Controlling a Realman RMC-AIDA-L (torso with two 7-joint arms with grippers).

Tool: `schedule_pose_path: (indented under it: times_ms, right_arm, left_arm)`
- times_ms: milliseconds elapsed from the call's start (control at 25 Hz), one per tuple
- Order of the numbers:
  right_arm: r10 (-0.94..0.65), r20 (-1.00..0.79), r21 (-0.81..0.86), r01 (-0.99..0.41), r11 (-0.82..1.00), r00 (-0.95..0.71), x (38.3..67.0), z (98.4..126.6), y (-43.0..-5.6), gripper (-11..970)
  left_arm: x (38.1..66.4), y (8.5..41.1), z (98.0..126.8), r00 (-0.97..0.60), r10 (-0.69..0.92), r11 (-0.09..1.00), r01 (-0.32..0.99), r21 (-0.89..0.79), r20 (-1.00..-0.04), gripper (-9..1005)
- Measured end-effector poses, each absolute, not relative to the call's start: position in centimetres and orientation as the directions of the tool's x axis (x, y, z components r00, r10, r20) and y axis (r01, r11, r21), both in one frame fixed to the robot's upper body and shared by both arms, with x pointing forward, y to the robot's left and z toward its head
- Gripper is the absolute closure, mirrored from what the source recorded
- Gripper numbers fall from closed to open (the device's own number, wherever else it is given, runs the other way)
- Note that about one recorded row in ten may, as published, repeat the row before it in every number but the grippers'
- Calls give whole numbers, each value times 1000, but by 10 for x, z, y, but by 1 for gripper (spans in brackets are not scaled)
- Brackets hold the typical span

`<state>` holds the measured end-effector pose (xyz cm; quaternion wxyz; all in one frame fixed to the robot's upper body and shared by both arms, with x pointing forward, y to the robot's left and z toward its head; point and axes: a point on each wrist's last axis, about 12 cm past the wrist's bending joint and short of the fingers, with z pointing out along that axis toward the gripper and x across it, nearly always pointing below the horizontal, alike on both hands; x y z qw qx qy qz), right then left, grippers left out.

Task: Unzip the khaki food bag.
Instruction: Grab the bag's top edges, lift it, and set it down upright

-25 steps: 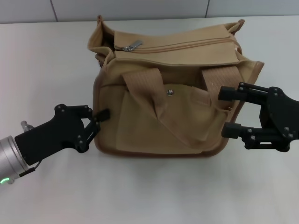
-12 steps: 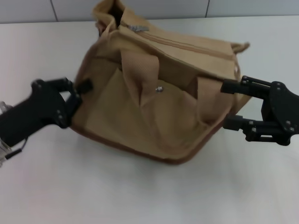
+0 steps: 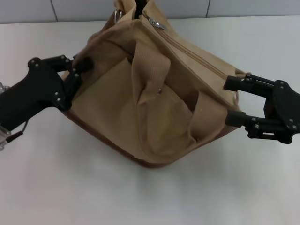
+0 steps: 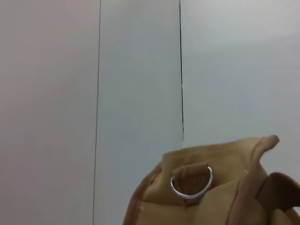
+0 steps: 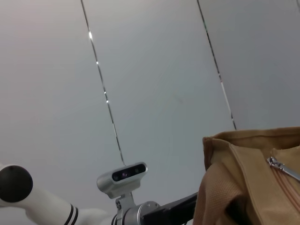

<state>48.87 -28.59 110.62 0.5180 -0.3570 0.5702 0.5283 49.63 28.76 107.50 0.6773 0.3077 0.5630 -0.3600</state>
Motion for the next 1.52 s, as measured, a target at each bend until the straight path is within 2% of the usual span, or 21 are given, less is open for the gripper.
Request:
schedule_pose_path:
  times_ms: [560,1120,1520]
  right_arm:
    - [157,-968,223,-954,199,-194,489,1106,-286,136]
    - [188,-966,217,-953,210,-178,492,1105,-282,135]
    - [196,-969,192,-956,221,-149,492,1103,-280,135]
  left_arm:
    - [500,295,1090,232,-132,572,812,117,-964,939]
    - [489,286,1085,238,-151,521,844,127,-959,939]
    - [480,272,1072,239,-151,500,855,135,-959,939]
